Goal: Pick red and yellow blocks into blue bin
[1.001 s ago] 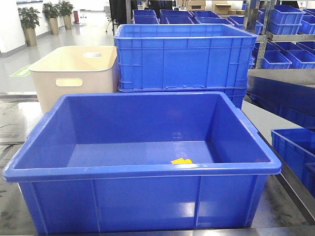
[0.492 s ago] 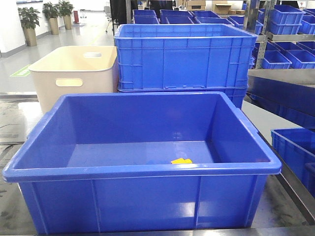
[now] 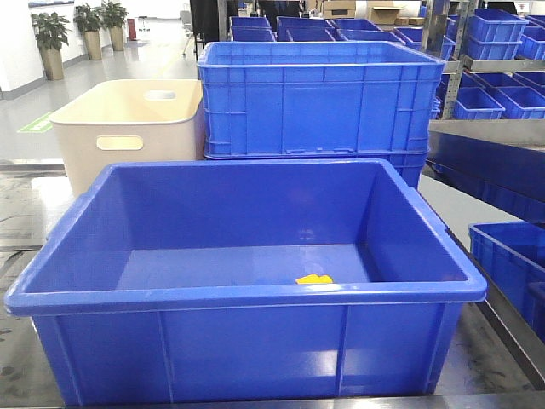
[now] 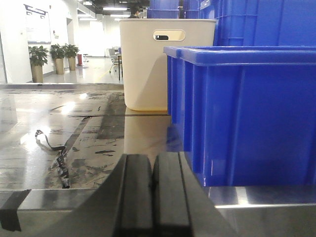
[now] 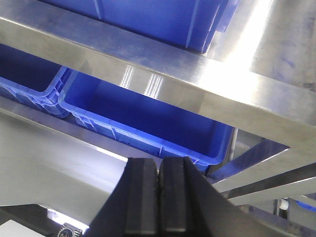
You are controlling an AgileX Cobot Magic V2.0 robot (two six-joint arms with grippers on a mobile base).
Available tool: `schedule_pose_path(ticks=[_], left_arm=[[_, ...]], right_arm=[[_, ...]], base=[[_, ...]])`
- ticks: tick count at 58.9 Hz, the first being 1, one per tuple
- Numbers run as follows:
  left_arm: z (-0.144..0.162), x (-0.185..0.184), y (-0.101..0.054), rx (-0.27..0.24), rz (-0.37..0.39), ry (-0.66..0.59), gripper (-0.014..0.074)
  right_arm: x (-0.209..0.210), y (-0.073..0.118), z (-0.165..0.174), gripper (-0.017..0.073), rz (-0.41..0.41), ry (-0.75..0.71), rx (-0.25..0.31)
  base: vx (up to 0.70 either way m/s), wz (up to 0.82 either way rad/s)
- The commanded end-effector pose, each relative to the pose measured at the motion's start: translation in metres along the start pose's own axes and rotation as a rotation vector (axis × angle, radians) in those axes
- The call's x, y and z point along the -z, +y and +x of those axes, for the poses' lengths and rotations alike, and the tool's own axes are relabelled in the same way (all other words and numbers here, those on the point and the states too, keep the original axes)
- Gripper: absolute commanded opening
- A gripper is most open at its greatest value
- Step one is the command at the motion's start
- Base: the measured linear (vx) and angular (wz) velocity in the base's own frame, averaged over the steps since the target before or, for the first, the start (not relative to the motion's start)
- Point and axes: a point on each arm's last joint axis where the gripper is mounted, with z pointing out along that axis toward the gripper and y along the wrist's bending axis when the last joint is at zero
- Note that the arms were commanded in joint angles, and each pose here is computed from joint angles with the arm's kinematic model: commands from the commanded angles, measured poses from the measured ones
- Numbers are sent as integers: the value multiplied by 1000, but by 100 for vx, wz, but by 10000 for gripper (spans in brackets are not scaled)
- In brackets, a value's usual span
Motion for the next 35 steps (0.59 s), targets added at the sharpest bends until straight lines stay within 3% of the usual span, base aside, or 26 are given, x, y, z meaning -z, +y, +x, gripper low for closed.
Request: schedule_pose_path(ticks=[1,13,17,24,35], left_arm=[[-15,2,-1,9,8,-122,-1],[-15,2,-1,9,8,-122,-1],[-15,2,-1,9,8,-122,-1],[-15,2,-1,9,8,-121,-1],[-15,2,-1,9,8,-121,-1]], right_arm=[[6,-2,-12,-10,15,-89,9],[6,-2,-12,-10,15,-89,9],[10,-4,-13,-10,43,-117,67],[23,-10,-4,-10,121,-273,58],[23,-13,41,-10,264,-560,5]], base=[[0,0],[0,0],[0,0],[0,0],[0,0]])
